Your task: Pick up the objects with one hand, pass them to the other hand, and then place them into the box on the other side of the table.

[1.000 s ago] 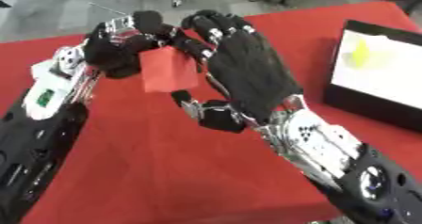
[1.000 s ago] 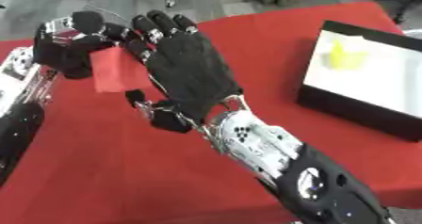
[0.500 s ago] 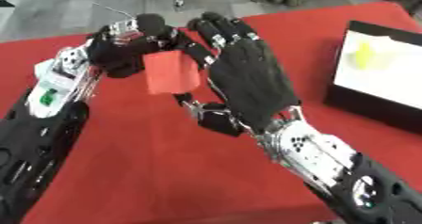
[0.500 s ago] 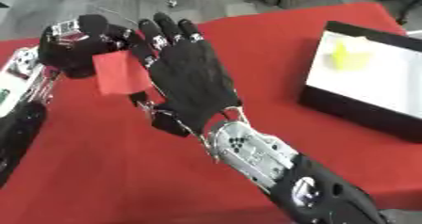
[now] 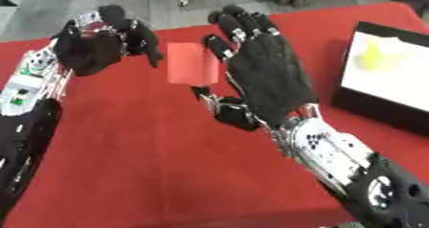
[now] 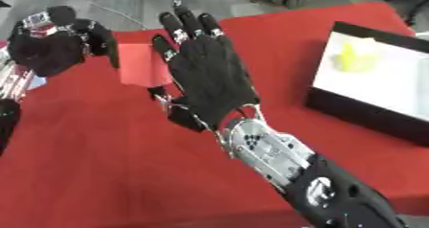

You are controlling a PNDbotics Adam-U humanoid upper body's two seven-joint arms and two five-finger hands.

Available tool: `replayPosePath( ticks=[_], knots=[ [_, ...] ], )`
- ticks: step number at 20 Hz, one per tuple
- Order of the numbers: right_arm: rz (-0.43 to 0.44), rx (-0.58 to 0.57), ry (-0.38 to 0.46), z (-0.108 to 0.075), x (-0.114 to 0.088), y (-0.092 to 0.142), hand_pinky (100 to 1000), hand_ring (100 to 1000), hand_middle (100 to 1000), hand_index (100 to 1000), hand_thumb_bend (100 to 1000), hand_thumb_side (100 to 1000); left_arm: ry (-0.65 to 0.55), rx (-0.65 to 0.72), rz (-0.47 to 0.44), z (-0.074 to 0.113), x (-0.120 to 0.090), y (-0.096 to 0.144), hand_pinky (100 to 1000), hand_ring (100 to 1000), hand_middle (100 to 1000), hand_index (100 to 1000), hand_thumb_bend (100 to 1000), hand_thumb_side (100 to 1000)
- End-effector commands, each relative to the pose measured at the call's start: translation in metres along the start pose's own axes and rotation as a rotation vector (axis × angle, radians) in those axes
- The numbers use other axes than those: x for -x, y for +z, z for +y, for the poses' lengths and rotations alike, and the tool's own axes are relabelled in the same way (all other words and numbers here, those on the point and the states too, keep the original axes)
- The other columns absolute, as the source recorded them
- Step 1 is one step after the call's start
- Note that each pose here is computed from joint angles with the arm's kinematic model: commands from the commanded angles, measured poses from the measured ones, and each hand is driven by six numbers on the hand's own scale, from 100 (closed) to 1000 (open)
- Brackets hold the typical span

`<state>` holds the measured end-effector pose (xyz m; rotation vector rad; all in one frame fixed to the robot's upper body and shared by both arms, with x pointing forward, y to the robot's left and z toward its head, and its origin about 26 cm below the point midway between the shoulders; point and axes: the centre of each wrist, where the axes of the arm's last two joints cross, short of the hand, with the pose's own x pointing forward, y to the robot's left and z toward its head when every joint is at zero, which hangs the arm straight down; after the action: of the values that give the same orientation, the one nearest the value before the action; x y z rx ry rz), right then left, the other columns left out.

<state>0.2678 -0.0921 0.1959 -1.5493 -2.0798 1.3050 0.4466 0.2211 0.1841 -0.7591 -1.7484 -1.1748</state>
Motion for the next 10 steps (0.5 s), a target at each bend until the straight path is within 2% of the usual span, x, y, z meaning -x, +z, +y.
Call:
replayPosePath(
  ticks=[1, 6, 9, 10],
  knots=[
    [-0.004, 0.037, 0.007, -0.007, 0.003, -0.003, 694, 832, 758, 306, 285, 396, -0.036, -0.041, 0.016, 0.013, -0.007, 0.014, 844, 587, 566, 726, 226, 1000],
    [0.021, 0.017, -0.005, -0.005, 0.007, -0.002, 675, 829, 747, 305, 302, 384, -0.059, -0.100, 0.045, 0.024, -0.004, 0.036, 843, 589, 567, 726, 212, 1000],
    [0.117, -0.013, 0.012, 0.000, 0.023, -0.001, 625, 817, 721, 303, 333, 369, -0.110, -0.148, 0.056, 0.035, -0.011, 0.063, 835, 585, 563, 725, 176, 990],
    [0.184, -0.024, 0.040, 0.004, 0.037, 0.001, 616, 814, 715, 301, 341, 369, -0.145, -0.176, 0.055, 0.041, -0.017, 0.080, 831, 583, 561, 724, 160, 976]
  ],
)
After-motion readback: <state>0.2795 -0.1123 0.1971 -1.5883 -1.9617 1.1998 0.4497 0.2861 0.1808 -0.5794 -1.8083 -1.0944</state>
